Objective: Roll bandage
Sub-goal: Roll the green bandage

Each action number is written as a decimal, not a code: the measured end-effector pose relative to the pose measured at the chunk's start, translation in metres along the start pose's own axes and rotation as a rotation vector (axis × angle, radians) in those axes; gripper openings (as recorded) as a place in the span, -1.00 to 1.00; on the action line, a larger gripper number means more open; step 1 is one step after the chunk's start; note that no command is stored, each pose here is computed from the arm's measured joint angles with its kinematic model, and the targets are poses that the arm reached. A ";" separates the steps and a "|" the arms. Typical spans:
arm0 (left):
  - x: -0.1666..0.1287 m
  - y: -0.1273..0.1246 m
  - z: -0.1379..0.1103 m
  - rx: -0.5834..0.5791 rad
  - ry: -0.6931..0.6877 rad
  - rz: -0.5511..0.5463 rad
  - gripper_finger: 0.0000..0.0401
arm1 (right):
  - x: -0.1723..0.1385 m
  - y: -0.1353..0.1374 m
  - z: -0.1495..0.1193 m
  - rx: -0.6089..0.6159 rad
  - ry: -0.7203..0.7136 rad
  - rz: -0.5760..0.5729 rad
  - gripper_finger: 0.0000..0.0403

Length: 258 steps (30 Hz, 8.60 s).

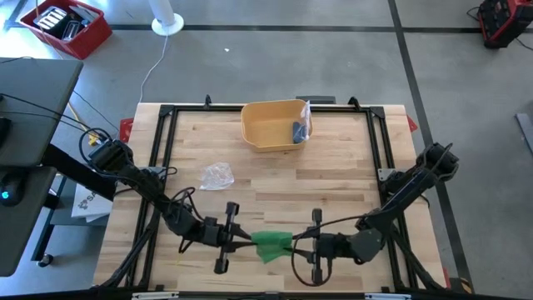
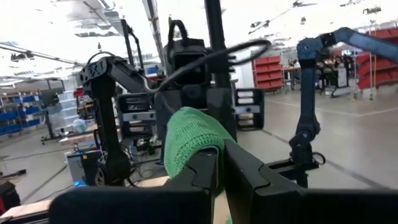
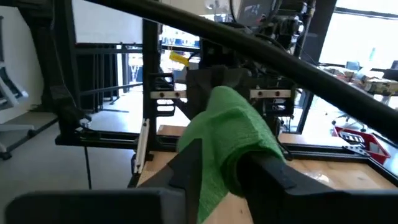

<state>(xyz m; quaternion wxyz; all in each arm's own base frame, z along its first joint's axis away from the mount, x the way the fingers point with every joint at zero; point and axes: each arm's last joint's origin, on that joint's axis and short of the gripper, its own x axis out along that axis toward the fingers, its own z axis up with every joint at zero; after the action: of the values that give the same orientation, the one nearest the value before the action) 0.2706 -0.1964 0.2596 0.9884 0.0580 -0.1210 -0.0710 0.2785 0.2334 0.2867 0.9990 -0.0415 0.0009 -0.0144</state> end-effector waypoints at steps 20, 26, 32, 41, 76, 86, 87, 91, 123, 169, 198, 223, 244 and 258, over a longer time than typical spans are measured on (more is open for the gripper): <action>0.007 0.017 -0.015 -0.416 0.100 0.104 -0.23 | 0.004 -0.013 0.003 0.341 0.001 -0.092 -0.96; 0.007 0.016 -0.016 -0.319 0.124 0.089 -0.87 | 0.003 -0.010 0.000 0.214 0.031 -0.053 -0.82; 0.005 0.018 -0.009 -0.409 0.120 0.031 -0.96 | 0.004 -0.010 -0.004 0.000 0.078 0.032 -0.44; 0.009 0.028 -0.009 -0.726 0.131 -0.021 -0.95 | 0.004 -0.012 -0.009 -0.404 0.126 -0.034 -0.81; 0.033 -0.014 0.037 -0.356 0.154 0.139 -0.97 | -0.010 -0.012 0.011 -0.217 0.055 0.083 -0.37; 0.031 -0.006 0.043 -0.319 0.199 0.073 -0.50 | -0.012 -0.013 0.011 0.053 0.072 -0.010 -0.93; 0.031 -0.006 0.042 -0.274 0.205 0.068 -0.44 | -0.013 -0.014 0.012 0.111 0.070 -0.010 -0.95; 0.034 -0.011 0.032 -0.061 0.240 0.055 -0.35 | -0.017 -0.016 0.019 0.312 0.068 0.052 -0.96; 0.033 -0.001 0.031 -0.392 0.341 -0.003 -0.59 | -0.015 -0.014 0.002 -0.066 0.159 -0.034 -0.90; 0.010 -0.006 0.039 -0.092 0.454 0.099 -0.96 | -0.015 -0.014 -0.028 0.072 0.401 0.087 -0.28; 0.018 0.065 -0.147 -0.989 0.555 0.116 -0.95 | -0.017 0.028 -0.089 -0.332 0.540 0.286 -0.09; 0.010 0.096 -0.170 -0.831 0.712 0.307 -0.95 | 0.063 -0.068 -0.174 -0.297 0.921 0.242 -0.43; -0.002 0.060 -0.170 -0.382 0.843 0.014 -0.41 | 0.034 -0.042 -0.097 0.094 0.712 0.130 -1.00; -0.005 0.051 -0.169 -0.278 0.849 0.004 -0.30 | 0.033 -0.084 -0.051 0.204 0.538 -0.110 -1.00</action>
<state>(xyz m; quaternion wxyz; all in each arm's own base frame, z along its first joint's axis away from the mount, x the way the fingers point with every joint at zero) 0.3141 -0.1293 0.1021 0.9491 -0.0516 0.3061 -0.0544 0.3087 0.1449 0.2430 0.9596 0.0644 0.2623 -0.0791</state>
